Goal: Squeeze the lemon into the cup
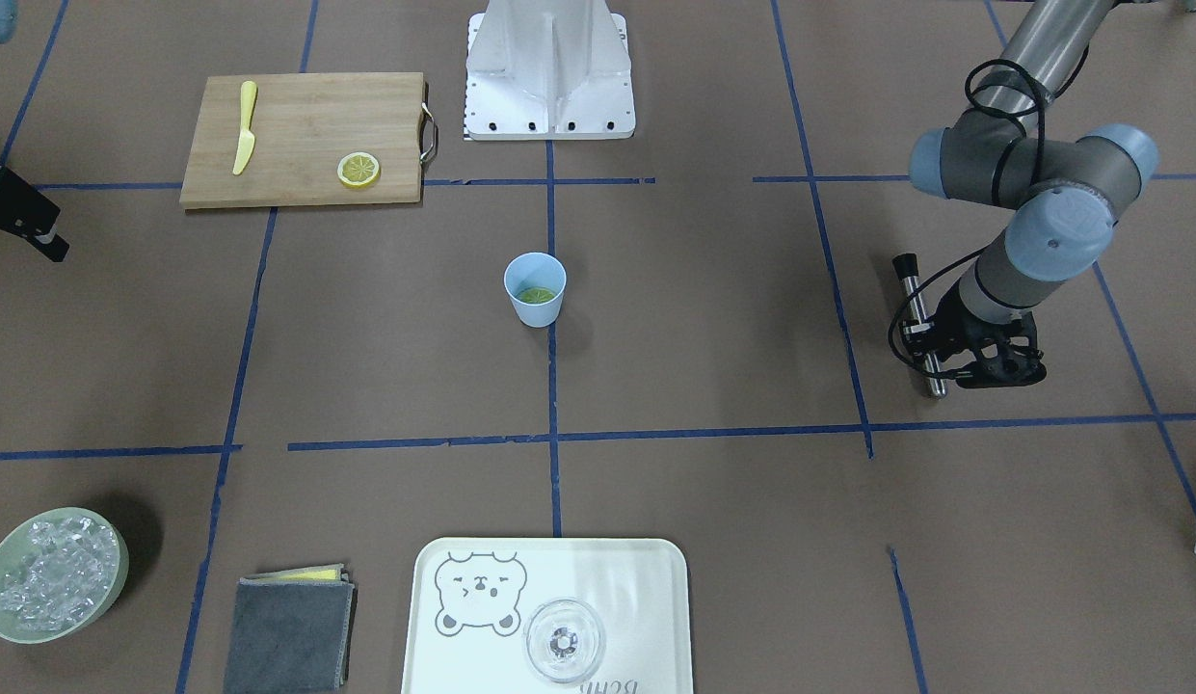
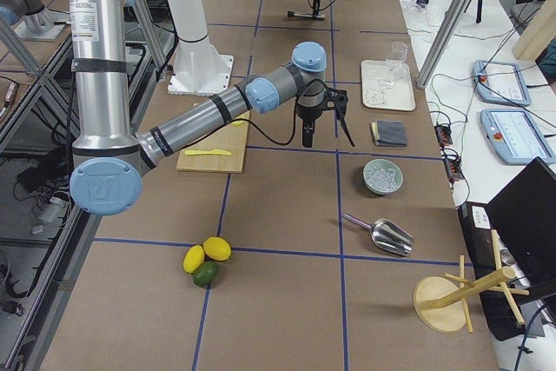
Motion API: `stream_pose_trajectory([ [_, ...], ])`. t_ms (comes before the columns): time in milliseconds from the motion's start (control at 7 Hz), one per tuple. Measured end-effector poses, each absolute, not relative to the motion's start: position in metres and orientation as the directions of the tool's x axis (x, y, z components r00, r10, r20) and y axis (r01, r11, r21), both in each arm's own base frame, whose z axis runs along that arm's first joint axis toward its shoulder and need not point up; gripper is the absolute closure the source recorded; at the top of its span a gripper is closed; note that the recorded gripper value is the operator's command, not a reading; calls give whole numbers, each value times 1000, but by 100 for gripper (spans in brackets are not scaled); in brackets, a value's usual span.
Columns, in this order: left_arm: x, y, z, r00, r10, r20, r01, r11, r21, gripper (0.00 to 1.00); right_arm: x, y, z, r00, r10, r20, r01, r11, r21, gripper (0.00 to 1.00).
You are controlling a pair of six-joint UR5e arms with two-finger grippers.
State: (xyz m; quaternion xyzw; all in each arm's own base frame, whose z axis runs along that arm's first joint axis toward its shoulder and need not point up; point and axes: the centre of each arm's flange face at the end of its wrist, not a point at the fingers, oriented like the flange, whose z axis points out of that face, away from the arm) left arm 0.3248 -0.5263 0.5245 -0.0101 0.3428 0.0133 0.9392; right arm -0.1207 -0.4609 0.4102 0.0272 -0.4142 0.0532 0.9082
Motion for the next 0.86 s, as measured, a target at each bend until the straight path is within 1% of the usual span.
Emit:
stream_pose_trajectory([
  [286,325,-527,523,764,20,-645,-33,999,-7,56,-121,-461,410,651,74,756,-119,993,5,0],
  [429,326,-527,522,764,22,-645,-33,999,-5,1,-121,-461,410,651,74,756,-119,993,6,0],
  [857,325,-527,517,761,27,-648,-32,999,4,0,-121,-461,409,650,72,757,-119,993,7,0],
])
